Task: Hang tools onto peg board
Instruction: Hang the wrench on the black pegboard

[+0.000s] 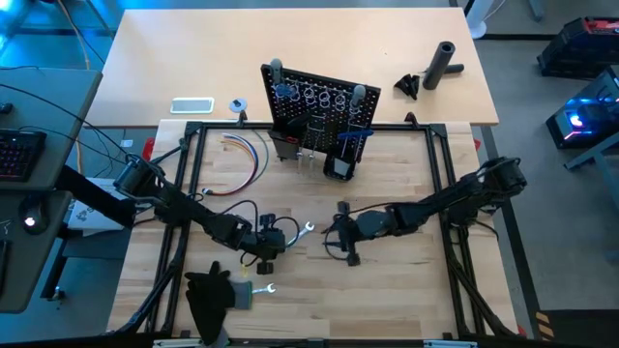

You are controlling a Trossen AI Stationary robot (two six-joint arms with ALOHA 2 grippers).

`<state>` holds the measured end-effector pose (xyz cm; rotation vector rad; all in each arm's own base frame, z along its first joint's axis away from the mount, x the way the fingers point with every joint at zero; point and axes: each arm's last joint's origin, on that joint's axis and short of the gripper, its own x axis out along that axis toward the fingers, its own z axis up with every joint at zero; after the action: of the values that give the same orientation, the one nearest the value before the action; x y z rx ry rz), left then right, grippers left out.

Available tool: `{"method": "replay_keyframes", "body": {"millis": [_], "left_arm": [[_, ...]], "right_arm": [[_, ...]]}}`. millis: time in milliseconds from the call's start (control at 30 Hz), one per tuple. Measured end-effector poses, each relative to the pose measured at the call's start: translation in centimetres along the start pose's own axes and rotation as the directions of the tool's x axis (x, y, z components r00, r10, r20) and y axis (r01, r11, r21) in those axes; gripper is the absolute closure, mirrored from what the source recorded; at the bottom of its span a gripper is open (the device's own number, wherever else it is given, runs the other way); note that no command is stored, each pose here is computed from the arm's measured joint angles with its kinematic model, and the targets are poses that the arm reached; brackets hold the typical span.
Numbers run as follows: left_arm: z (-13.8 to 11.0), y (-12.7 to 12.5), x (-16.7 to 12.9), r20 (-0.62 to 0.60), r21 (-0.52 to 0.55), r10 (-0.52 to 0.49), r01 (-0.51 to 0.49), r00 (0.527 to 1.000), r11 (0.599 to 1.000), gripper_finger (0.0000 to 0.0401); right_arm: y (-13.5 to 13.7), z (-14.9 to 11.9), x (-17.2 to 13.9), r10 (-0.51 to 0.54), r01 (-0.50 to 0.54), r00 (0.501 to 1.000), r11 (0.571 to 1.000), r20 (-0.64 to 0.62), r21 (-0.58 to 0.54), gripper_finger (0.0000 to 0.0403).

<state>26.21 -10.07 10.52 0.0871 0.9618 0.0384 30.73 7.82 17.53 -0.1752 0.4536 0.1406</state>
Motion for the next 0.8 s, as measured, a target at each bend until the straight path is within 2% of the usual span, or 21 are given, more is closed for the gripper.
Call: {"method": "replay_keyframes", "body": {"millis": [167, 433, 600, 800], "left_arm": [[0.0, -0.1, 0.0, -0.004, 0.024, -0.02, 0.02, 1.0, 0.999, 0.0288], [0.0, -0.2, 0.0, -0.014, 0.064, -0.065, 0.066, 0.998, 0.996, 0.0288], [0.0, -0.2, 0.0, -0.015, 0.091, -0.074, 0.075, 0.997, 0.993, 0.0288], [0.0, -0.2, 0.0, -0.013, 0.113, -0.075, 0.076, 0.997, 0.991, 0.0288]], "right_arm": [[0.3, 0.6, 3.1, 0.016, -0.024, 0.995, 0.996, -0.097, -0.082, 0.0272], [-0.9, 0.9, 7.7, 0.009, -0.046, 0.954, 0.992, -0.301, -0.116, 0.0272], [-2.1, 1.3, 9.0, 0.038, -0.086, 0.932, 0.989, -0.362, -0.117, 0.0272], [-3.0, 1.4, 9.3, 0.092, -0.139, 0.924, 0.985, -0.37, -0.1, 0.0272]]}}
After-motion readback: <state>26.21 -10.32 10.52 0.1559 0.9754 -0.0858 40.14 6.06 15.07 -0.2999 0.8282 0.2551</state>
